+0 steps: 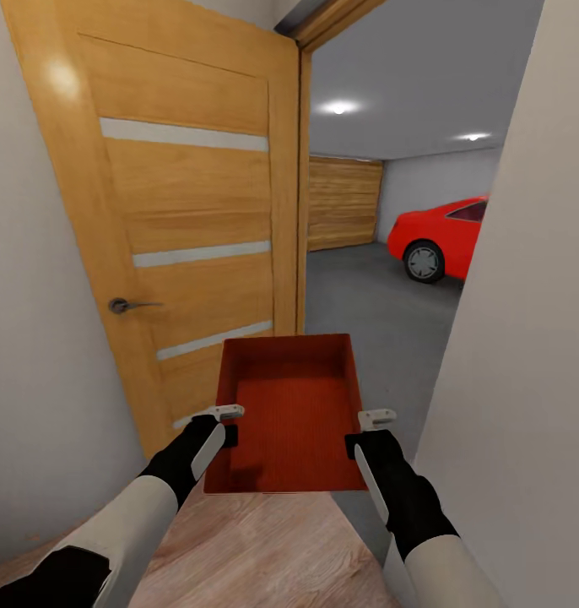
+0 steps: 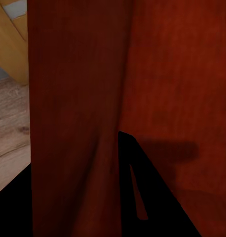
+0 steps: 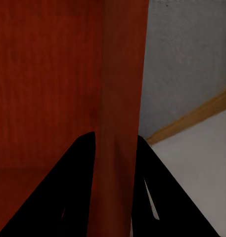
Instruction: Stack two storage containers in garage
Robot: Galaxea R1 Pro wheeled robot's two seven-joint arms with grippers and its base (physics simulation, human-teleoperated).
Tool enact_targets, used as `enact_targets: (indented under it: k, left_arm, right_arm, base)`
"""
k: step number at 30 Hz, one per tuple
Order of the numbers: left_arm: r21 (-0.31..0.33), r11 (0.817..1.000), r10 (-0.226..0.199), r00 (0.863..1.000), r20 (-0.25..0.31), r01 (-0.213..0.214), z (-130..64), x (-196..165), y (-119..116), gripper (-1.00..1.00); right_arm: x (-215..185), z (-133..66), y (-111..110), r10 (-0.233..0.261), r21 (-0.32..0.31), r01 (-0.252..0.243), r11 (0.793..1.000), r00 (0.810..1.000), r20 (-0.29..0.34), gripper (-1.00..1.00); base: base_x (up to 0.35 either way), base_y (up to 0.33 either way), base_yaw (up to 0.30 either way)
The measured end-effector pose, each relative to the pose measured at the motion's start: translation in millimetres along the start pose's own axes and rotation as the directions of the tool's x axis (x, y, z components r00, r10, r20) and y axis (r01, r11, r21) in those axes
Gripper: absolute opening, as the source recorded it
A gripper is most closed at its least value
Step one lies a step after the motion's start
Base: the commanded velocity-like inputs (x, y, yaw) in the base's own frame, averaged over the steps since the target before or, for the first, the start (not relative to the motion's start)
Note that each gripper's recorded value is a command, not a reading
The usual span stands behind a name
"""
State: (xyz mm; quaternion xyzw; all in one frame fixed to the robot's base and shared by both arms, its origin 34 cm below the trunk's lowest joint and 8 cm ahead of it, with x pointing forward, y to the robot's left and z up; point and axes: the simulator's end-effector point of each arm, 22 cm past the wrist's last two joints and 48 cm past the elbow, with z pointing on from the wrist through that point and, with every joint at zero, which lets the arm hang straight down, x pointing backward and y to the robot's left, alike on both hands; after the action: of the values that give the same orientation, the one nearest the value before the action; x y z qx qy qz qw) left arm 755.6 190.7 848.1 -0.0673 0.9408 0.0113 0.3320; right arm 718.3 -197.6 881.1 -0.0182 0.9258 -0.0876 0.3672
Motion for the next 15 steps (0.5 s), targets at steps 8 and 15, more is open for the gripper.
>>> enact_targets:
  k: [8,15]
  left_arm:
    - [-0.001,1.0,0.001,1.0,-0.001,-0.001,-0.1,0.1,0.3,-1.0]
    - [-0.001,1.0,0.001,1.0,0.001,-0.001,-0.3,-0.3,-0.4,-1.0]
  right_arm:
    - [0.1,0.0,0.3,0.0,0.0,0.0,1.0,1.0,-0.001,-1.0]
    - [0.0,0.2,-0.4,0.001,-0.001,-0.001,1.0,1.0,0.0,-1.0]
  base:
    - [0.068,0.045,-0.011]
    - [0.01,0.039,0.0]
